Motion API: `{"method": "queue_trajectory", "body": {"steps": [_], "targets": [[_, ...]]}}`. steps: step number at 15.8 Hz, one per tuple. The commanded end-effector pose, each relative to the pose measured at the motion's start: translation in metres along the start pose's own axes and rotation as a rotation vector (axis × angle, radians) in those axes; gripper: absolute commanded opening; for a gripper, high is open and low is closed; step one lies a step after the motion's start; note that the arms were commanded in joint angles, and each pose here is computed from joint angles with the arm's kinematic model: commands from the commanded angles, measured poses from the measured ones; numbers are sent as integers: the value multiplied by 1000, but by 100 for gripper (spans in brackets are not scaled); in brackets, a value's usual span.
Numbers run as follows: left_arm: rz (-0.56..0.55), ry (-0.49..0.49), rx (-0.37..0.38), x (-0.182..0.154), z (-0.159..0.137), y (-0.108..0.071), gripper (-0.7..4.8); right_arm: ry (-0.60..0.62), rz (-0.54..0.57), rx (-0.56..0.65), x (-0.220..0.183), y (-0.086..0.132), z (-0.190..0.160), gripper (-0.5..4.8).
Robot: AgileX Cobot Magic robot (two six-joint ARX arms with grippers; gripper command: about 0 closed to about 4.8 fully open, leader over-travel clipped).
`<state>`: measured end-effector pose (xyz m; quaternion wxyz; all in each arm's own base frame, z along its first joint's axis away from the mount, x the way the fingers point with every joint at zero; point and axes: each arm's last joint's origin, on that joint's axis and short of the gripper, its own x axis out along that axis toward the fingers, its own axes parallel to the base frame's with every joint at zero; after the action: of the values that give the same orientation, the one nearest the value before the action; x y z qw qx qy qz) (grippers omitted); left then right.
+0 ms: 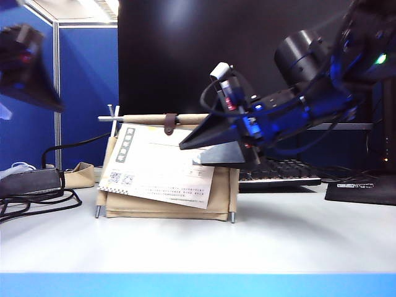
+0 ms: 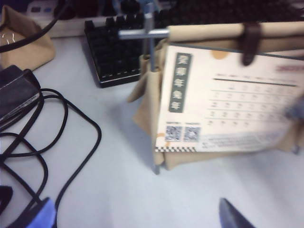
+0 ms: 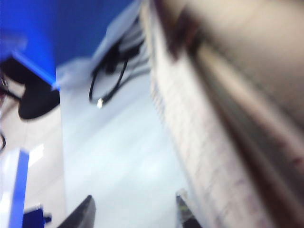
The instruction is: Turn one page of the calendar.
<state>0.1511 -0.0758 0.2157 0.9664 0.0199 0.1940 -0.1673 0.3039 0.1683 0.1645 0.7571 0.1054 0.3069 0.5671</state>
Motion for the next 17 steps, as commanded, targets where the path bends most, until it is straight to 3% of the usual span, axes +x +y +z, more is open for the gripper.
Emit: {"method": "queue_trajectory", "body": {"steps": [1,7,14,17], "targets": [[-77,-13,-18,24,20,2,476,-18,8,-52,-12,15,4,217],[-66,85,-72,84,32,23,477,-52,-14,-86,-34,30,9,217],[-234,46,-113,92,40,23,476,-89,-144,-102,-36,26,12,217],[-203,52,-86,95,39,24,476,-101,-175,-108,-36,25,13,217]]}}
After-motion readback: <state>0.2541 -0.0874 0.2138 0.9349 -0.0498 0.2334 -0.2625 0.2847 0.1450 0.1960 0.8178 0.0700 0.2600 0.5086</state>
